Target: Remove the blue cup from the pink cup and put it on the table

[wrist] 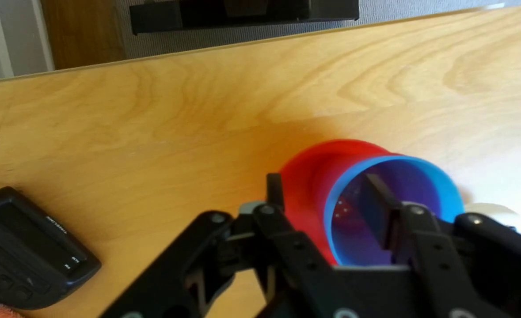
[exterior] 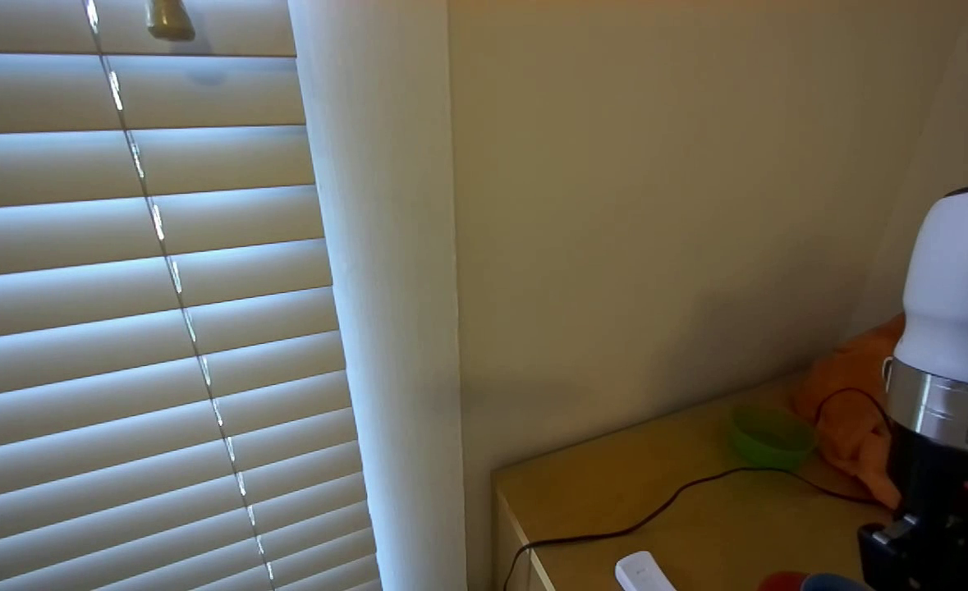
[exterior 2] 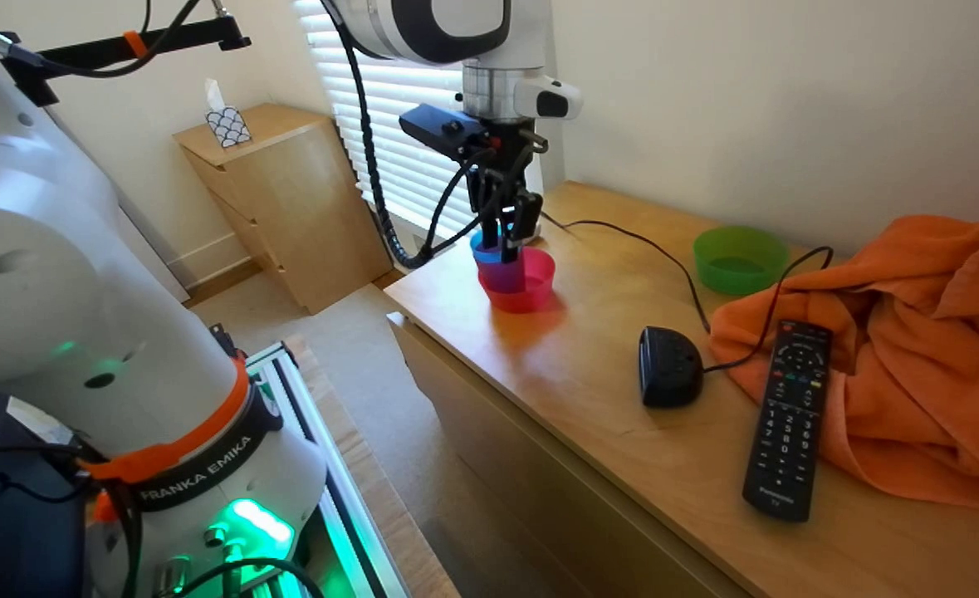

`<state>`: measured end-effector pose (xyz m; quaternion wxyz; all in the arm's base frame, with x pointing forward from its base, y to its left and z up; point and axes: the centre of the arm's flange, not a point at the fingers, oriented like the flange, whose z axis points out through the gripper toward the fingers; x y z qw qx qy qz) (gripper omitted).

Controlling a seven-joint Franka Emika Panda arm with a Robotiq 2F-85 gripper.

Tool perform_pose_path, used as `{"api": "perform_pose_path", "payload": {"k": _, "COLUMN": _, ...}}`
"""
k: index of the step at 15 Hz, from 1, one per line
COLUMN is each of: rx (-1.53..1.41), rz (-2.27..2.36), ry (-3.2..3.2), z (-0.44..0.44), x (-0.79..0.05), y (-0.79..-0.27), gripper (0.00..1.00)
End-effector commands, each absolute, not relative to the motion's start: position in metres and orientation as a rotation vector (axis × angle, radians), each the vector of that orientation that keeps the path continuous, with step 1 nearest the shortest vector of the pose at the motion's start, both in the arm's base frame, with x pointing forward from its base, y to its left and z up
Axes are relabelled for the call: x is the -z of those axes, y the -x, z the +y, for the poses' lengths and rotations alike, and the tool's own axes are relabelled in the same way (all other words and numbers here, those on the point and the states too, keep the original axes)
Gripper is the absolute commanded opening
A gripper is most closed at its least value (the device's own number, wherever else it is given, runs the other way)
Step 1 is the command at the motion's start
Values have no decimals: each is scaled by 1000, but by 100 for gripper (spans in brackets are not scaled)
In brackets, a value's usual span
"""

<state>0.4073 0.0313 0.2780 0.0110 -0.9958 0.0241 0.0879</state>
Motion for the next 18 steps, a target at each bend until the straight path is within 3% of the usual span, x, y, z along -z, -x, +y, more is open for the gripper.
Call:
{"api": "perform_pose_path", "payload": {"k": 1, "rx": -254, "rz": 57, "ry": 3099, "z": 39, "x": -282, "y": -408, "gripper": 51}}
{"api": "perform_pose_path", "payload": {"k": 8, "rx": -301, "rz": 24, "ry": 3112, "z": 44, "x": -261, "y": -419, "gripper": 34}}
{"api": "perform_pose_path", "payload": {"k": 9, "rx": -306, "rz": 22, "ry": 3111, "z": 45, "x": -260, "y": -421, "gripper": 15}}
{"api": "perform_pose_path", "payload": {"k": 11, "rx": -311, "rz": 15, "ry": 3114, "z": 47, "x": -261, "y": -424, "gripper": 9}}
{"api": "perform_pose_path", "payload": {"k": 12, "rx": -307, "rz": 13, "ry": 3116, "z": 48, "x": -262, "y": -425, "gripper": 2}}
{"api": "perform_pose_path", "payload": {"k": 18, "rx": -310, "rz": -92, "ry": 3047, "z": 49, "x": -289, "y": -425, "gripper": 1}}
